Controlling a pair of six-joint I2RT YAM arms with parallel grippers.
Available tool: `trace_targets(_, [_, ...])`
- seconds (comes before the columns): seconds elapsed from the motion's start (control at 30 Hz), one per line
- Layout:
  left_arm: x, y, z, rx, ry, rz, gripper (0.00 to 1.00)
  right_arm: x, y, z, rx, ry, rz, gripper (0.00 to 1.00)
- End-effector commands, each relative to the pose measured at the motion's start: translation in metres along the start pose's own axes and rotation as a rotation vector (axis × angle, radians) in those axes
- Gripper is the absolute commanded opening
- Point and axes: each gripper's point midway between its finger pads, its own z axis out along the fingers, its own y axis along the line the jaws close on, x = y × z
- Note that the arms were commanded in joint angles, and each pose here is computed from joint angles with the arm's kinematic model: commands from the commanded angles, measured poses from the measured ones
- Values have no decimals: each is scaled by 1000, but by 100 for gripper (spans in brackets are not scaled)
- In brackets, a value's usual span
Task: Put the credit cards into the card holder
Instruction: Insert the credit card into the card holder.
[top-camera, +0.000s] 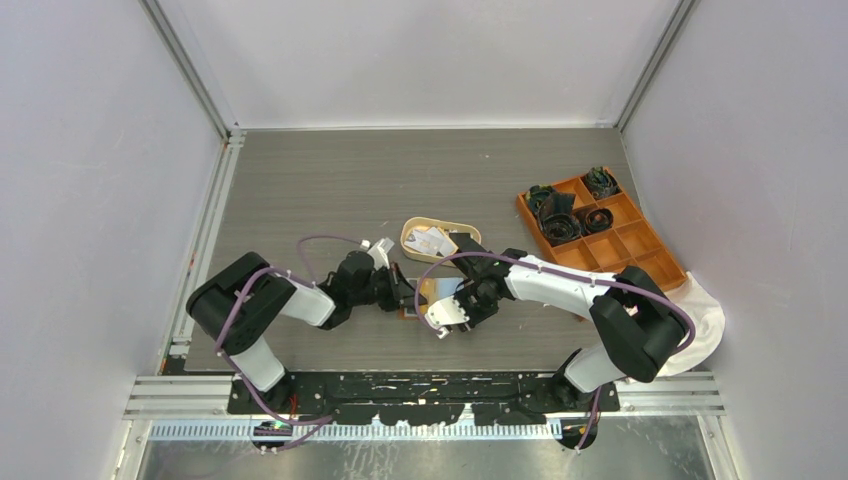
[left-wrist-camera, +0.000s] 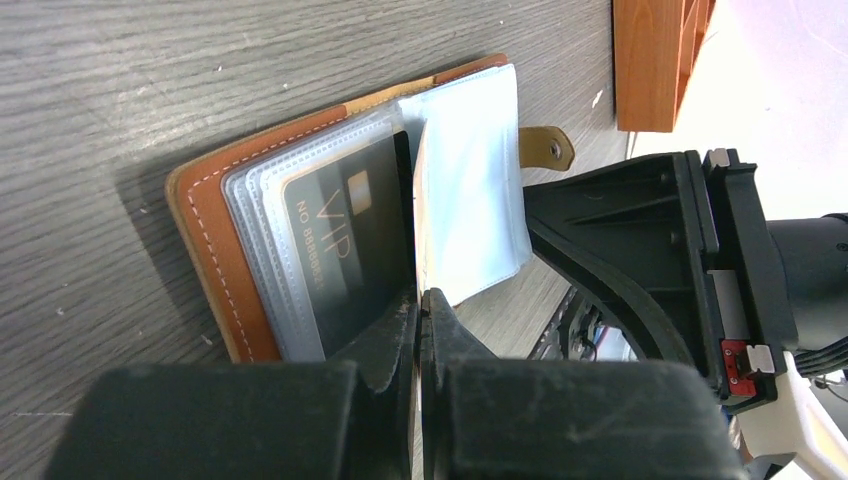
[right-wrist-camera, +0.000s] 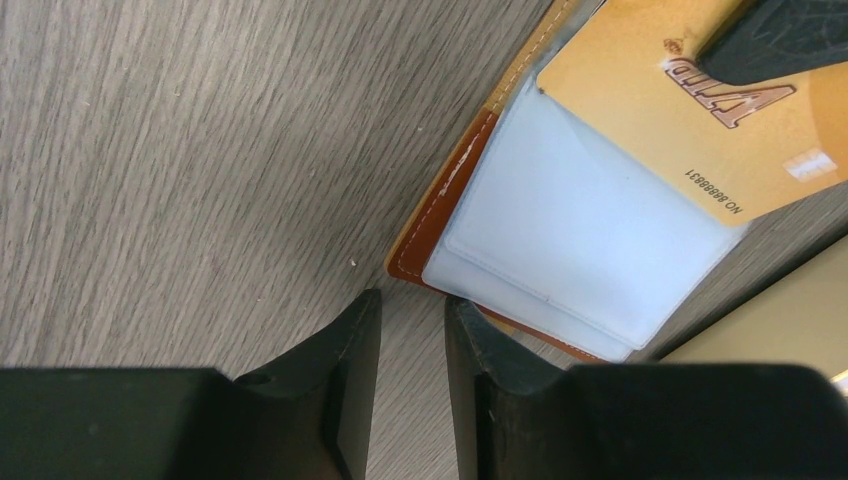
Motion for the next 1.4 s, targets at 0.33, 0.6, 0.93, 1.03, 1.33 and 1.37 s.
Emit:
trace_targets(0.33, [-16, 2, -11, 2, -142, 15, 0, -8, 15, 10, -70, -32, 8, 35])
trace_targets(0.6, [-28, -7, -13, 19, -193, 6, 0, -7, 15, 10, -74, -30, 9, 35])
trace_targets(0.93, [-23, -2, -2, 19, -156, -15, 0, -8, 15, 10, -76, -31, 8, 34])
trace_targets(1.03, [-15, 1, -1, 17, -130, -21, 0, -8, 14, 10, -73, -31, 7, 34])
trace_targets(1.33, [0, -2, 5, 48, -79, -48, 0, -8, 15, 10, -78, -29, 8, 34])
trace_targets(1.37, [1, -2, 4, 50, -76, -52, 0, -8, 15, 11, -79, -29, 8, 34])
